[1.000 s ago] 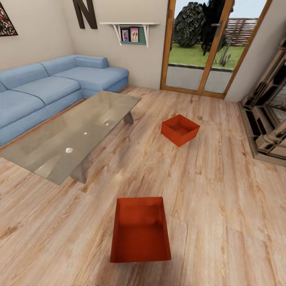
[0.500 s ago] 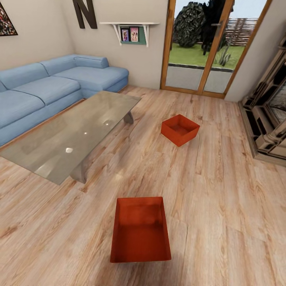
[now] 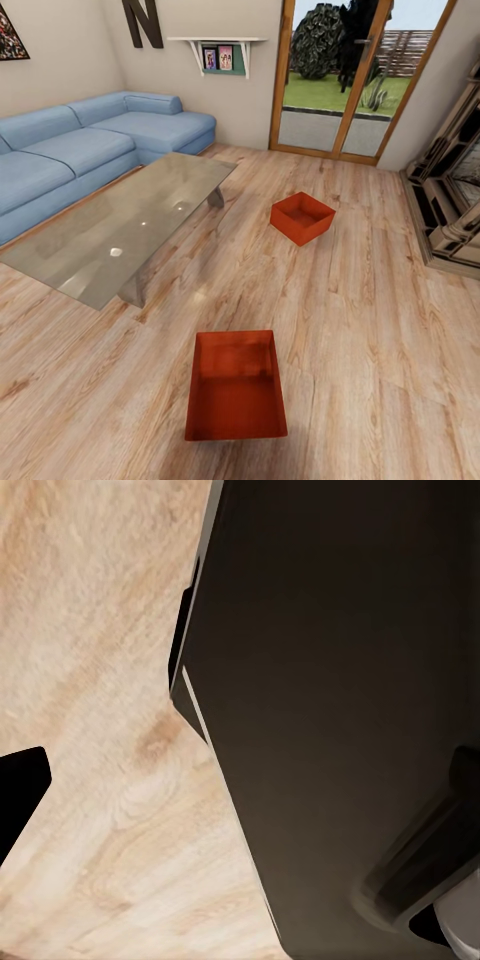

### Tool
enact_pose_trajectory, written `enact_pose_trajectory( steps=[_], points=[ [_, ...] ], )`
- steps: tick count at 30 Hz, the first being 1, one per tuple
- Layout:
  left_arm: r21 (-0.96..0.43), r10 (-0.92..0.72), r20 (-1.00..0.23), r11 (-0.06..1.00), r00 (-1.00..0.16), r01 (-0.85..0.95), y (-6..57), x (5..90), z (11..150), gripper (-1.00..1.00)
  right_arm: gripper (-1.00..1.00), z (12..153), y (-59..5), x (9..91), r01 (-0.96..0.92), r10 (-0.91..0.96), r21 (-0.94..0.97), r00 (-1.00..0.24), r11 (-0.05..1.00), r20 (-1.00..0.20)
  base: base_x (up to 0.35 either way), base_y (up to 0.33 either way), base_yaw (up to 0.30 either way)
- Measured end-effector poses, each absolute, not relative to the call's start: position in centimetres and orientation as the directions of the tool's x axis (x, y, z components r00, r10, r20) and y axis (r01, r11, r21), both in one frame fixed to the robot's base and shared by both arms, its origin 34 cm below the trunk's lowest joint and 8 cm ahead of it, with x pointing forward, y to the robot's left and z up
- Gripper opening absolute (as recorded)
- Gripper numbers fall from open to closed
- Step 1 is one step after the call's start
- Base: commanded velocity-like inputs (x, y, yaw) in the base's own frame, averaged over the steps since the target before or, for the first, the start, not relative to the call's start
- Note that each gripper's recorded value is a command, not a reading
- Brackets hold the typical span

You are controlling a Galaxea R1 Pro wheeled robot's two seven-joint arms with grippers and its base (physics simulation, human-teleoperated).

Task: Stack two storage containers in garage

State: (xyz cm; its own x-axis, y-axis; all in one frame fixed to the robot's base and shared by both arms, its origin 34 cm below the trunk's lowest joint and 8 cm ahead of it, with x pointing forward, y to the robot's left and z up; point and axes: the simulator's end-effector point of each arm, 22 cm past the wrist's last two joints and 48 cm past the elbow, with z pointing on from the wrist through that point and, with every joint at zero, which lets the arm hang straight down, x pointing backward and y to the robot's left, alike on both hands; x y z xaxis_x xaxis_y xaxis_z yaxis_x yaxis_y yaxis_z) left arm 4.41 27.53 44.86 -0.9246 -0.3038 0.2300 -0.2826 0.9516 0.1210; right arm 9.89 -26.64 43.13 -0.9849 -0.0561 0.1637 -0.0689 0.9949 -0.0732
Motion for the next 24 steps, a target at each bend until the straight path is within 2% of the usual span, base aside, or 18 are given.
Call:
enact_pose_trajectory(
  steps=[6, 14, 24],
  points=[
    [0.121, -0.304, 0.230, 0.952, -0.925, -0.283, 27.53, 4.42, 44.86, 1.00, 1.00, 43.13, -26.61, 9.87, -0.067, -0.055, -0.072, -0.985, 0.995, 0.165, 0.000, 0.016, 0.000],
    [0.121, -0.305, 0.231, 0.951, -0.924, -0.284, 27.45, 4.40, 44.86, 1.00, 1.00, 43.13, -26.67, 9.87, -0.070, -0.057, -0.071, -0.985, 0.995, 0.165, 0.000, 0.142, 0.000],
    [0.121, -0.304, 0.231, 0.951, -0.924, -0.283, 27.50, 4.40, 44.86, 1.00, 1.00, 43.14, -26.67, 9.86, -0.063, -0.050, -0.074, -0.985, 0.995, 0.165, 0.000, 0.015, 0.000]
  ],
)
